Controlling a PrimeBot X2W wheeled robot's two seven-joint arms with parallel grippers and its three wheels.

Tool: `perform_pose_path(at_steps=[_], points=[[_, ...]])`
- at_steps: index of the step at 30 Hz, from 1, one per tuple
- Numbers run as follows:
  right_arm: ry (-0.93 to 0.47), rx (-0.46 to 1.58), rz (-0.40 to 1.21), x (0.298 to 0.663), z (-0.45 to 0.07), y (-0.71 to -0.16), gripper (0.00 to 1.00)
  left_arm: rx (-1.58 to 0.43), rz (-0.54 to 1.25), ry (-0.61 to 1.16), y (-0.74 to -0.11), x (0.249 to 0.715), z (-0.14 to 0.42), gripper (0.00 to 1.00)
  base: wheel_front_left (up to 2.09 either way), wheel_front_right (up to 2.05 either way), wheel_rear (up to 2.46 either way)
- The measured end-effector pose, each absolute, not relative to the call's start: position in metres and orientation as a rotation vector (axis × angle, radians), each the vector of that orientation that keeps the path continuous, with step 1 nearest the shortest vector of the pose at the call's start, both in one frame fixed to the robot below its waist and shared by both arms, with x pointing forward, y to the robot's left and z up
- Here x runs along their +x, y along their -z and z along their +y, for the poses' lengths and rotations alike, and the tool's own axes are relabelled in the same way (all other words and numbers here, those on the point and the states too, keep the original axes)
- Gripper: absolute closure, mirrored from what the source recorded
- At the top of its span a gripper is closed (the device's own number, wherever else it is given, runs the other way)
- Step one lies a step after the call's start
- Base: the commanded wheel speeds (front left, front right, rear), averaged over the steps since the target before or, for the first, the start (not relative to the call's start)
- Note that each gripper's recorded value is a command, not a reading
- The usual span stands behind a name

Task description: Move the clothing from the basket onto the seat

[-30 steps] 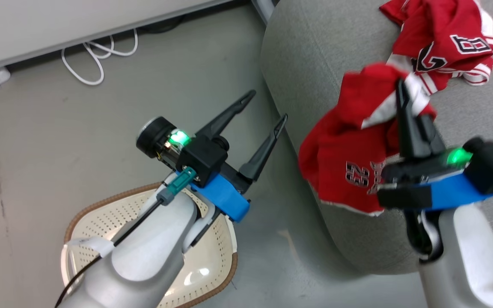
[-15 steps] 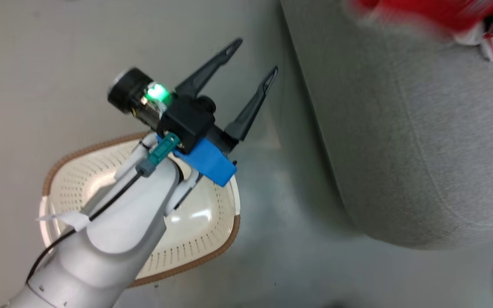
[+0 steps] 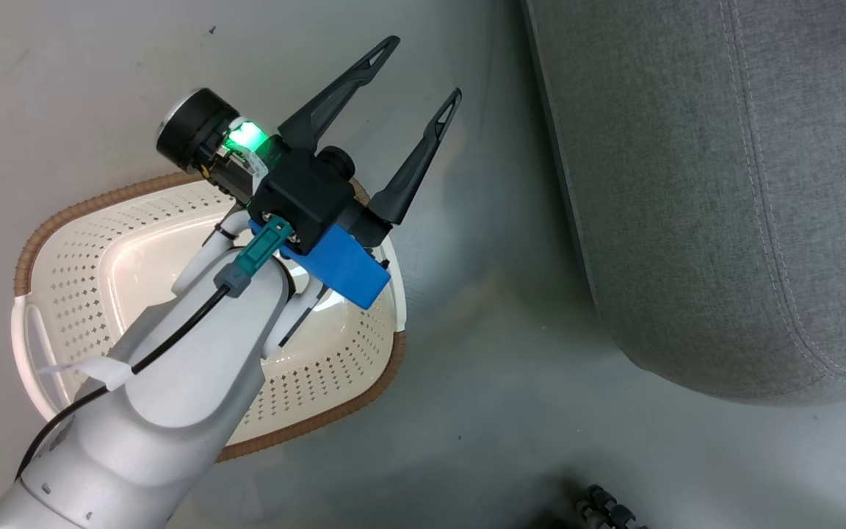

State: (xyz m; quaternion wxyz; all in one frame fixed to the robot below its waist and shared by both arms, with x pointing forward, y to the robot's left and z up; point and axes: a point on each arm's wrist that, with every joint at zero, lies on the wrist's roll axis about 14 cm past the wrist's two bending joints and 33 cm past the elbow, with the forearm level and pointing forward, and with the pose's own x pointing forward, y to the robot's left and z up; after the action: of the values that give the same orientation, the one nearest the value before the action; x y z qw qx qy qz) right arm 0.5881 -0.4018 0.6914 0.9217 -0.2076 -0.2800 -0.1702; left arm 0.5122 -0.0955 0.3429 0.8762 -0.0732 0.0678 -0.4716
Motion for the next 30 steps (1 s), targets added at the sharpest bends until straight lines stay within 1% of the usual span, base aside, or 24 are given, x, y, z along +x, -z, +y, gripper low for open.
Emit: perform_pose_path(at_steps=[3, 7, 10, 14, 15, 19, 22, 26, 27, 28, 29, 30], points=[[0.374, -0.507, -0.465, 0.58, -0.419, -0.667, 1.0, -0.152, 0.134, 0.99, -0.346, 0.512, -0.097, 0.0, 0.0, 0.0, 0.0], [0.447, -0.512, -0.387, 0.562, -0.446, -0.648, 1.0, -0.149, 0.121, 0.995, -0.349, 0.514, -0.099, 0.0, 0.0, 0.0, 0.0], [0.489, -0.459, -0.317, 0.55, -0.458, -0.619, 1.0, -0.148, 0.115, 0.997, -0.35, 0.514, -0.1, 0.0, 0.0, 0.0, 0.0], [0.498, -0.394, -0.2, 0.544, -0.455, -0.566, 1.0, -0.148, 0.112, 0.998, -0.353, 0.514, -0.1, 0.0, 0.0, 0.0, 0.0], [0.504, -0.354, -0.15, 0.542, -0.453, -0.542, 1.0, -0.147, 0.113, 0.992, -0.354, 0.514, -0.098, 0.0, 0.0, 0.0, 0.0], [0.493, -0.295, -0.044, 0.539, -0.445, -0.496, 1.0, -0.14, 0.111, 0.978, -0.355, 0.515, -0.093, 0.0, 0.0, 0.0, 0.0], [0.49, -0.266, 0.017, 0.536, -0.443, -0.473, 1.0, -0.139, 0.112, 0.971, -0.357, 0.515, -0.091, 0.0, 0.0, 0.0, 0.0], [0.491, -0.235, 0.057, 0.529, -0.442, -0.46, 1.0, -0.141, 0.106, 0.957, -0.363, 0.515, -0.088, 0.0, 0.0, 0.0, 0.0], [0.493, -0.227, 0.054, 0.528, -0.443, -0.461, 0.92, -0.14, 0.106, 0.955, -0.364, 0.514, -0.087, 0.0, 0.0, 0.0, 0.0], [0.494, -0.224, 0.051, 0.526, -0.442, -0.462, 0.06, -0.14, 0.107, 0.953, -0.366, 0.514, -0.086, 0.0, 0.0, 0.0, 0.0], [0.493, -0.224, 0.051, 0.523, -0.442, -0.464, 0.0, -0.139, 0.107, 0.95, -0.367, 0.513, -0.086, 0.0, 0.0, 0.0, 0.0], [0.492, -0.221, 0.054, 0.52, -0.442, -0.464, 0.0, -0.138, 0.103, 0.949, -0.37, 0.512, -0.086, 0.0, 0.0, 0.0, 0.0]])
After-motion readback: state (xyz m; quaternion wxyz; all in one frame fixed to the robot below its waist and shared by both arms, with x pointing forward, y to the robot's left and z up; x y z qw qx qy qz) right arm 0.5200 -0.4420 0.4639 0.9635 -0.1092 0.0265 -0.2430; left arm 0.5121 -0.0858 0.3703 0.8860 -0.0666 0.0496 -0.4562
